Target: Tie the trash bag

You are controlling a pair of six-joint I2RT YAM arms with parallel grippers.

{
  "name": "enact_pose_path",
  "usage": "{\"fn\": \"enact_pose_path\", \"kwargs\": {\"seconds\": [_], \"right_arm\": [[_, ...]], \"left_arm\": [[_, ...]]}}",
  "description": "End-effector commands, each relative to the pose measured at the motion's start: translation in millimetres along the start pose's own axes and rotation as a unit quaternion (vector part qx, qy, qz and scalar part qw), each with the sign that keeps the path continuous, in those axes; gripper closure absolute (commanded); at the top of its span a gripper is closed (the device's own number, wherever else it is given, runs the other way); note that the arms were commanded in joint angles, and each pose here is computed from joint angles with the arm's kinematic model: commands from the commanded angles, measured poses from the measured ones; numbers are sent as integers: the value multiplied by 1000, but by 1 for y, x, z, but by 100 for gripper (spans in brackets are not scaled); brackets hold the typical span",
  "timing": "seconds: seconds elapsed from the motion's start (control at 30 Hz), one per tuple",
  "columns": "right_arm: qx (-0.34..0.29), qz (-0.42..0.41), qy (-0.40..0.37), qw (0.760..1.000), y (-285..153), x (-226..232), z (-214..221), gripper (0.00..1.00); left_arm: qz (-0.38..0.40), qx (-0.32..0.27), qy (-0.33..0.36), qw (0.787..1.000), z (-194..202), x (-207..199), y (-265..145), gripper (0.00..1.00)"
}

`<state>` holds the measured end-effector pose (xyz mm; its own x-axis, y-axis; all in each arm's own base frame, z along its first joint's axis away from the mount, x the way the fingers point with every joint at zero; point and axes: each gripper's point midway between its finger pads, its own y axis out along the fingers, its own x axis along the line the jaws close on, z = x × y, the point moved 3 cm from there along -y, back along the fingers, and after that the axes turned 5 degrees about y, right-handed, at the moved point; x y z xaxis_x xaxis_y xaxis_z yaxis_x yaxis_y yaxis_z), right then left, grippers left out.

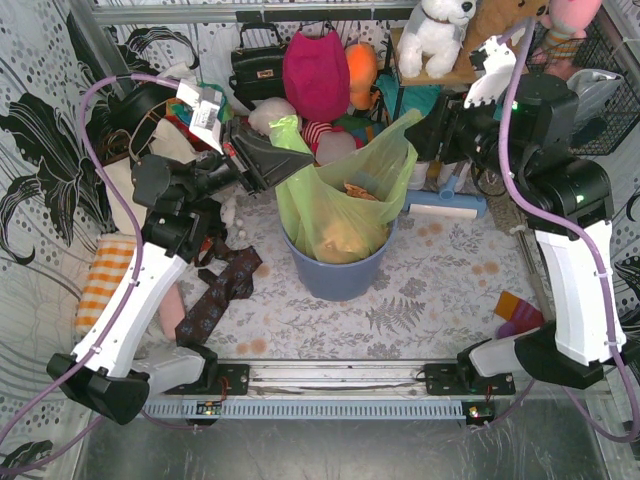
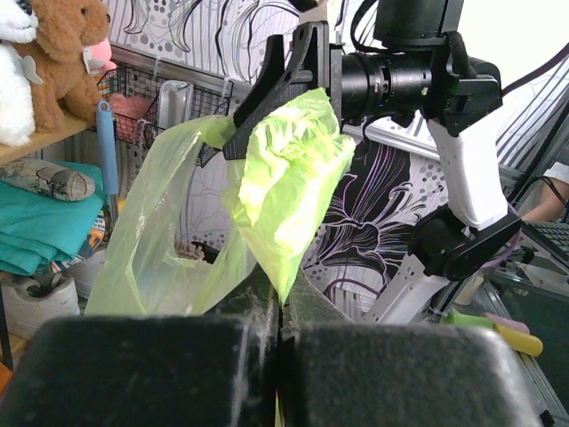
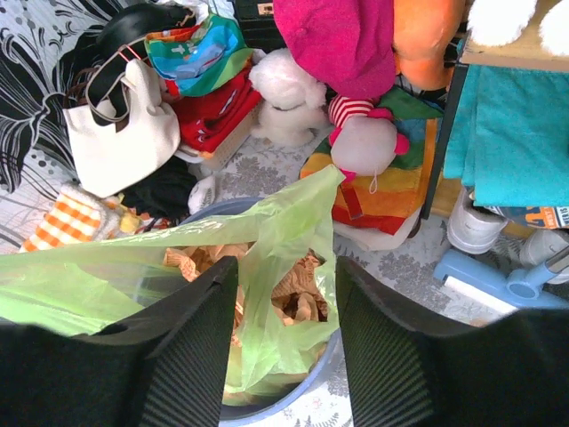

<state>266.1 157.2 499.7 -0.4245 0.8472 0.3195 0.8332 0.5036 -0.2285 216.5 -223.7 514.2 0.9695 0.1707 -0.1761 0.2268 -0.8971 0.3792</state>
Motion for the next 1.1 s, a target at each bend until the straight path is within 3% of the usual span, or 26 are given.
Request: {"fn": "enact_pose_path", "kwargs": {"seconds": [0.0, 0.1, 0.2, 0.43, 0.6, 0.8, 0.93, 1.07], "right_arm": [[-5, -11, 14, 1000, -5, 5, -3, 63], [-10, -29, 16, 999, -5, 11, -7, 85], [-20, -39, 16, 999, -5, 15, -12, 100], [-67, -51, 11, 996, -8, 21, -34, 100], [-147, -66, 0, 987, -22, 33, -78, 100], [-204, -98, 0, 974, -43, 48, -109, 100], [-202, -109, 7, 973, -47, 49, -100, 100], [-157, -92, 17, 983, -31, 37, -67, 100]], "left_arm": [[3, -13, 28, 1000, -10, -8, -4, 100], [0, -12, 29, 1000, -10, -7, -4, 100], [-2, -10, 31, 999, -9, -7, -4, 100], [-32, -22, 43, 998, -15, 1, -4, 100], [-100, -47, 74, 991, -54, 20, 7, 100], [-84, -58, 86, 991, -89, 30, 28, 100], [-66, -60, 63, 994, -84, 34, 30, 100], [-71, -35, 31, 996, -51, 43, 21, 100]]}}
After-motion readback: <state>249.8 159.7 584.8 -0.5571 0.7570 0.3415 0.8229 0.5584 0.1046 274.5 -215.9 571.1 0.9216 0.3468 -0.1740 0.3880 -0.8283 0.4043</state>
